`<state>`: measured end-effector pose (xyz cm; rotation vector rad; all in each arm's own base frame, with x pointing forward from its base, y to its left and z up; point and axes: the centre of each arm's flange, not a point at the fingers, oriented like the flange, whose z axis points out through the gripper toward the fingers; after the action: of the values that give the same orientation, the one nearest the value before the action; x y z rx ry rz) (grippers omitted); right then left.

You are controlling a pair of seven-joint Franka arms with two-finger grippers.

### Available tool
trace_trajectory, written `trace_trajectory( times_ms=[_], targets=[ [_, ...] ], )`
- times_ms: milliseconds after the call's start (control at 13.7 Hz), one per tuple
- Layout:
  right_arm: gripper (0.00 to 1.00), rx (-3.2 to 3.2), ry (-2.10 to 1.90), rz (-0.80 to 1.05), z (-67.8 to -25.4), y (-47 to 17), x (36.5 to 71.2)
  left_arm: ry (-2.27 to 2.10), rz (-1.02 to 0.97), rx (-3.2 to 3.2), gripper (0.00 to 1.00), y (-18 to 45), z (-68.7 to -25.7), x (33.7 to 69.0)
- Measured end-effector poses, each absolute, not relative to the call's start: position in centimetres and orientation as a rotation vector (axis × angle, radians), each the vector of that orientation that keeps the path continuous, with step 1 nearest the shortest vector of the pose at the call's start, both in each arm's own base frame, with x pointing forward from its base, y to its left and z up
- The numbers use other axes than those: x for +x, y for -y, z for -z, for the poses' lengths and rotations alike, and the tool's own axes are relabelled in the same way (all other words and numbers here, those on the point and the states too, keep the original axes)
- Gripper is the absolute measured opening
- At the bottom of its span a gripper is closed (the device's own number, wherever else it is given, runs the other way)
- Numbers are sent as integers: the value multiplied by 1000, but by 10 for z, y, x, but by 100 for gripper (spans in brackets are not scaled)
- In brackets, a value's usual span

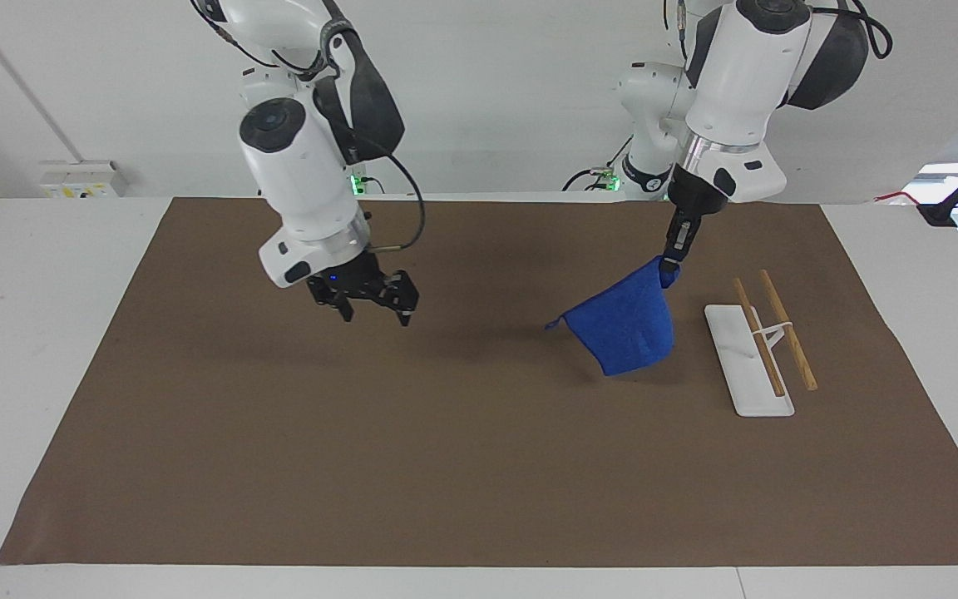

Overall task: Right arm passes towel to left arm to hang
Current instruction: 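Pull the towel with the left gripper while the right gripper withdraws, then lower the towel with the left gripper over the white rack's rod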

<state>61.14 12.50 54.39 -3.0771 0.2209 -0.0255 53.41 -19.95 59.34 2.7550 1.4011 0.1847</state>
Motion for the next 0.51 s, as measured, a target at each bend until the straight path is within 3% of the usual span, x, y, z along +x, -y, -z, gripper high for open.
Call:
trace_trajectory(
  times_ms=[291,510],
  targets=[
    [100,-3218,-119,-47,-637,-10,560,-1327,-259,2799,3,78,-610,576],
    [100,-3219,-128,-124,-659,24,534,-1267,-418,2785,3,-1,-613,603]
  ],
)
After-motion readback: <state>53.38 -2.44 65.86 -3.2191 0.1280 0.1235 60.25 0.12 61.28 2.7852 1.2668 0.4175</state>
